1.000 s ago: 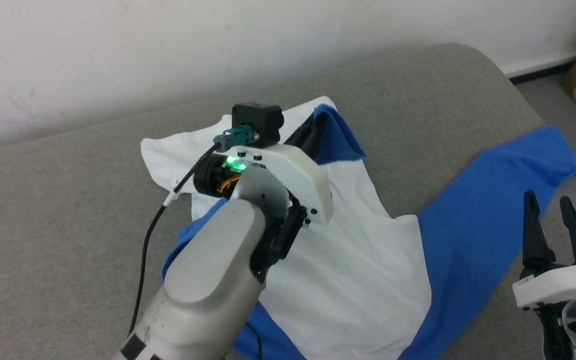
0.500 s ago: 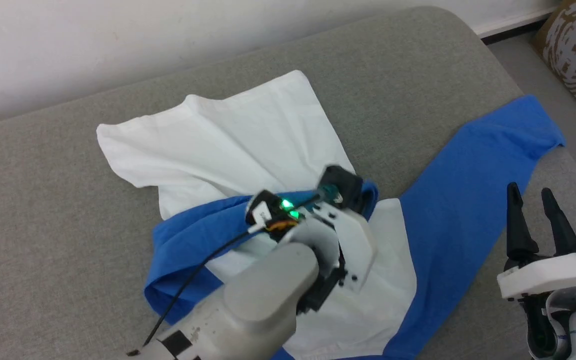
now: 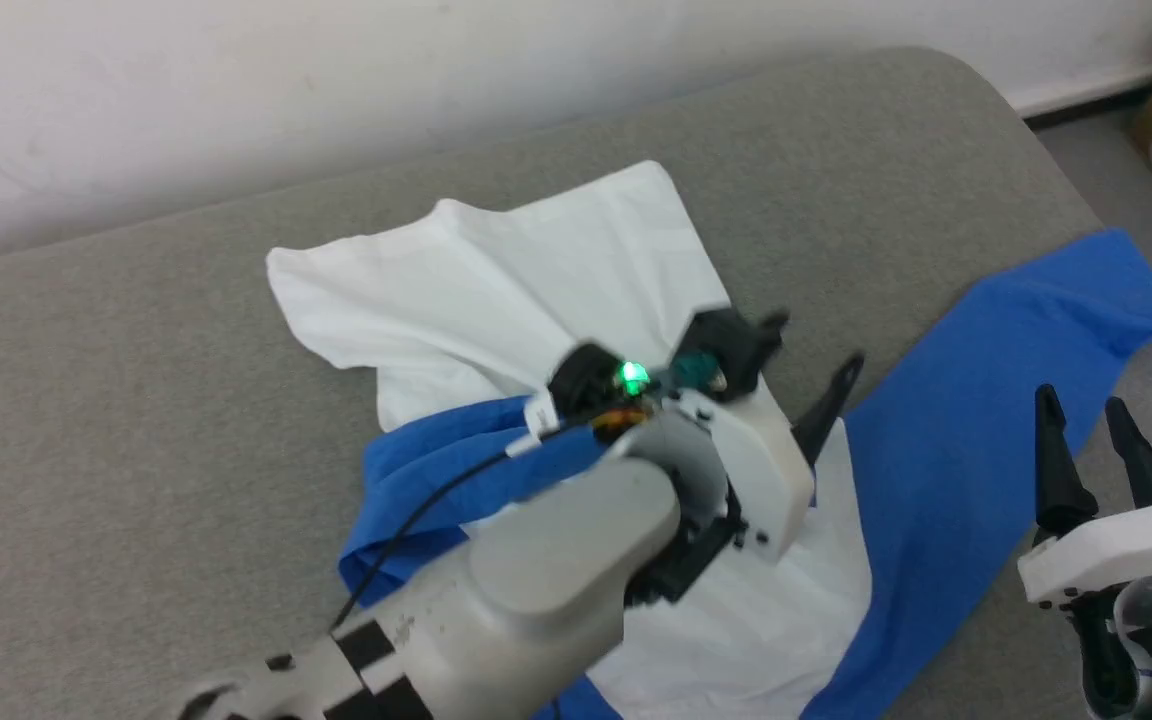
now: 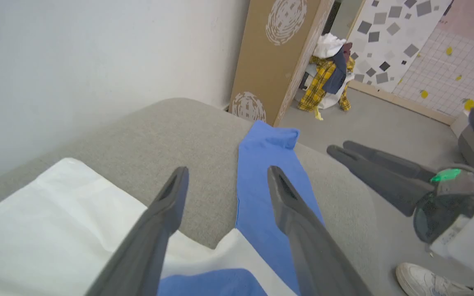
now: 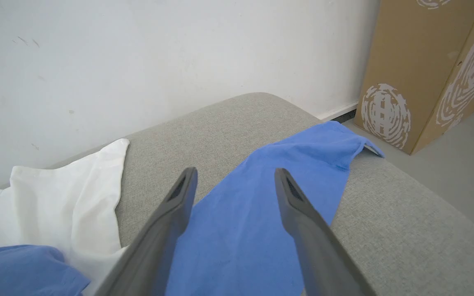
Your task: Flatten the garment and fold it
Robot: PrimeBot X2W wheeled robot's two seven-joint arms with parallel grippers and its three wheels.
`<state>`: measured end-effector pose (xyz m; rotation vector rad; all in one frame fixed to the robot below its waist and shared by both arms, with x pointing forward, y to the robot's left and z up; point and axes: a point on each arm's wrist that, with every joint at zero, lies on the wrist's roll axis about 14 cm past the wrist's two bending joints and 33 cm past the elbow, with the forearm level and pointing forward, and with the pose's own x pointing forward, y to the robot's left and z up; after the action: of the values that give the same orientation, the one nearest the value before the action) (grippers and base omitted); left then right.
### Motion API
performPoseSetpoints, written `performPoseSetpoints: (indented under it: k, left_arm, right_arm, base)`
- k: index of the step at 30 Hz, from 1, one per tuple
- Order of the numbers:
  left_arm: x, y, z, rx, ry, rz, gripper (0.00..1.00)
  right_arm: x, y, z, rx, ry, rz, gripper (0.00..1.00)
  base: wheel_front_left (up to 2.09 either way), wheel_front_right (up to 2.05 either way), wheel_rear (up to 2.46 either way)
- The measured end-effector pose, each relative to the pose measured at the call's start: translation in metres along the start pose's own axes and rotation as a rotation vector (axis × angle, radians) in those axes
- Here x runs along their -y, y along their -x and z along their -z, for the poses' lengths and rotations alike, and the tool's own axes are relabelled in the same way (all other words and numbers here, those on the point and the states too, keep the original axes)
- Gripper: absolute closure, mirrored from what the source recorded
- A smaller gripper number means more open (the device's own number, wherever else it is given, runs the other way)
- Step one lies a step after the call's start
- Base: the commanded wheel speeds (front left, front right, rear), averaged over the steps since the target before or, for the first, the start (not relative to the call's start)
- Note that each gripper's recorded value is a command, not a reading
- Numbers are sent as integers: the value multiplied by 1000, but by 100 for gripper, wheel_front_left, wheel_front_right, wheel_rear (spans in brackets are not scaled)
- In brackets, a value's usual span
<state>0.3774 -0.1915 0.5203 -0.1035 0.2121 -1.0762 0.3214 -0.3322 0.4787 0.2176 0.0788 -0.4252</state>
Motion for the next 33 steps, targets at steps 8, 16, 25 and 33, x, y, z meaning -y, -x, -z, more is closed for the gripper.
performPoseSetpoints:
  k: [8,16,25,33]
  left_arm:
    - [-96,44,-114,342,-165,-238,0]
    - [-217,191,-135,426,-296,-665,0]
    - [-220,293,-51,374,-162,-945,0]
    - [-214,332,-19,384,-88,-1080,0]
  right_arm:
    - [-12,-15,-7,-85,105,-79,0]
    - [-7,-36,4,-264,195,-81,0]
    - [52,-62,36,-497,222,113,0]
    - [52,-68,90,-669,220,134,0]
  base:
    - [0,0,0]
    - [0,0,0]
    - [0,0,0]
    - [0,0,0]
